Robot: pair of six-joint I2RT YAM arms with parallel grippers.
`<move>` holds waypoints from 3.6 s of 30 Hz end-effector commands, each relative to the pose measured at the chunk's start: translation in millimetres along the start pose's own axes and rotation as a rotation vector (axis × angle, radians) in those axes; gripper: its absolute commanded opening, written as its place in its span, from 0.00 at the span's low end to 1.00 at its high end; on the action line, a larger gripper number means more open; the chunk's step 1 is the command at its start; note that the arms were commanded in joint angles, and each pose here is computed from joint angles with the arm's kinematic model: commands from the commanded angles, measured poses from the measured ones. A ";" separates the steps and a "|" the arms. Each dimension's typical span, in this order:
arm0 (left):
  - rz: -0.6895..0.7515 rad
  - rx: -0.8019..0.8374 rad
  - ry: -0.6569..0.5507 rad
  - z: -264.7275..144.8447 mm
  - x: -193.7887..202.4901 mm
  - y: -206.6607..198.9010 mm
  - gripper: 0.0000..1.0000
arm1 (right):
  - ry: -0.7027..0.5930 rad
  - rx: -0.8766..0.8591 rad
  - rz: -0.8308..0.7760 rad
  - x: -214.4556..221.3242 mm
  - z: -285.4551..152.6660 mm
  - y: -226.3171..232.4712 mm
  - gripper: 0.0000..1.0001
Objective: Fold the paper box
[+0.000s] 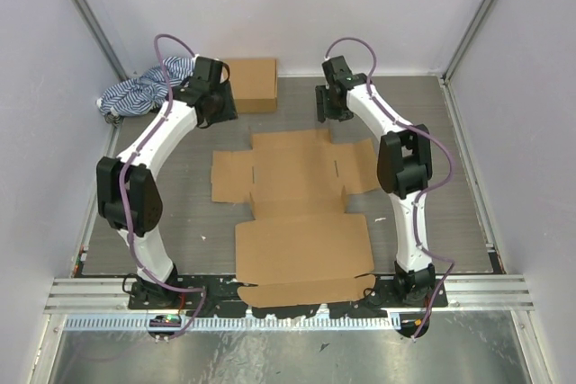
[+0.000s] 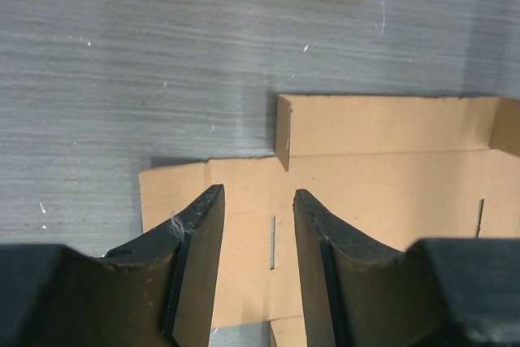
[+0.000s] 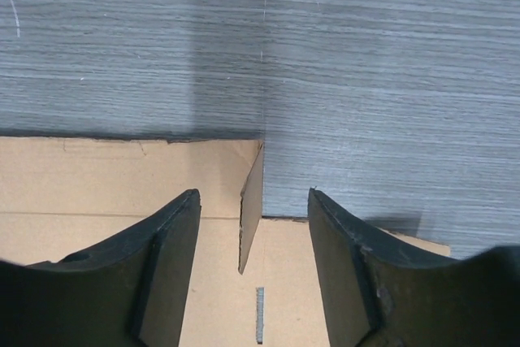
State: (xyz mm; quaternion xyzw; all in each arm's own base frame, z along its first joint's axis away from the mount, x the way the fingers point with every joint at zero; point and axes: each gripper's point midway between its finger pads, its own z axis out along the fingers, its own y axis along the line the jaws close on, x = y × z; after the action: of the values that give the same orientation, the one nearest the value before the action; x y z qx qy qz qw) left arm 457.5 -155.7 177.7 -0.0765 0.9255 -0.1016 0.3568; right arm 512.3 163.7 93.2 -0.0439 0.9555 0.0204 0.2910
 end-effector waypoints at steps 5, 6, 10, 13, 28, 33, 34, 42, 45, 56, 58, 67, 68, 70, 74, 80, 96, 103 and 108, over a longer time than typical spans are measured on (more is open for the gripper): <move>0.024 0.012 0.008 -24.7 7.9 4.3 0.46 | 0.024 -0.037 -0.017 -3.6 7.6 5.3 0.54; 0.025 0.012 0.014 -25.5 9.6 4.6 0.46 | 0.028 -0.037 -0.015 -2.8 9.1 5.2 0.51; 0.026 0.033 0.023 -30.1 10.6 1.4 0.45 | 0.049 -0.032 -0.016 3.3 16.0 4.6 0.33; 0.032 0.067 0.026 -35.5 9.4 -4.8 0.45 | 0.055 -0.032 -0.021 5.4 15.8 4.5 0.11; 0.196 0.357 -0.046 -104.2 -33.3 -63.8 0.55 | -0.438 -0.374 0.009 -30.1 -120.3 50.1 0.01; 0.248 0.529 -0.075 -125.2 -43.0 -96.1 0.58 | -0.596 -0.448 -0.035 -13.4 -166.8 58.9 0.01; 0.267 0.561 -0.073 -129.4 -40.7 -102.1 0.58 | -0.610 -0.461 -0.041 -9.8 -173.5 60.0 0.01; 0.566 0.663 -0.034 -138.0 22.6 -136.3 0.61 | -0.614 -0.539 -0.107 23.5 -199.5 77.0 0.01; 0.592 0.649 0.003 -126.5 39.1 -130.9 0.62 | -0.613 -0.558 -0.112 35.6 -209.2 77.4 0.01; 0.608 0.644 0.077 -109.0 66.9 -121.9 0.62 | -0.605 -0.654 -0.165 70.8 -233.5 82.3 0.02; 0.606 0.703 0.110 -114.9 77.2 -126.5 0.62 | -0.601 -0.654 -0.169 72.4 -232.5 82.1 0.02; 0.580 0.790 0.178 -117.4 124.3 -118.3 0.61 | -0.591 -0.654 -0.172 74.6 -232.2 82.2 0.02; 0.582 0.784 0.181 -116.6 126.7 -117.1 0.60 | -0.590 -0.657 -0.173 75.1 -232.1 82.9 0.02; 0.585 0.767 0.210 -117.4 133.2 -113.7 0.55 | -0.586 -0.662 -0.174 75.7 -232.2 83.9 0.02; 0.606 0.707 0.227 -121.3 135.6 -109.7 0.30 | -0.569 -0.666 -0.170 76.1 -231.9 85.9 0.09; 0.703 0.537 0.142 -131.8 126.9 -98.9 0.00 | -0.543 -0.549 -0.099 67.1 -226.0 69.2 0.49; 1.064 0.162 -0.185 -162.0 122.6 -81.4 0.00 | -0.594 -0.194 0.271 1.4 -190.3 -67.6 0.53; 1.141 0.166 -0.226 -155.3 139.6 -87.5 0.00 | -0.440 -0.622 0.152 4.1 -101.3 -21.7 0.50; 1.208 0.098 -0.218 -149.1 148.8 -84.4 0.00 | -0.403 -0.819 0.102 5.6 -66.5 0.6 0.49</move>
State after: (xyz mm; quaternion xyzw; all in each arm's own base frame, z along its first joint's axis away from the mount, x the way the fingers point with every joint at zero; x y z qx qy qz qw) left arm 251.5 -249.6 214.1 0.4577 0.7704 0.0480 0.4411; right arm 455.7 122.2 99.7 -0.0003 0.8684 0.3088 0.3880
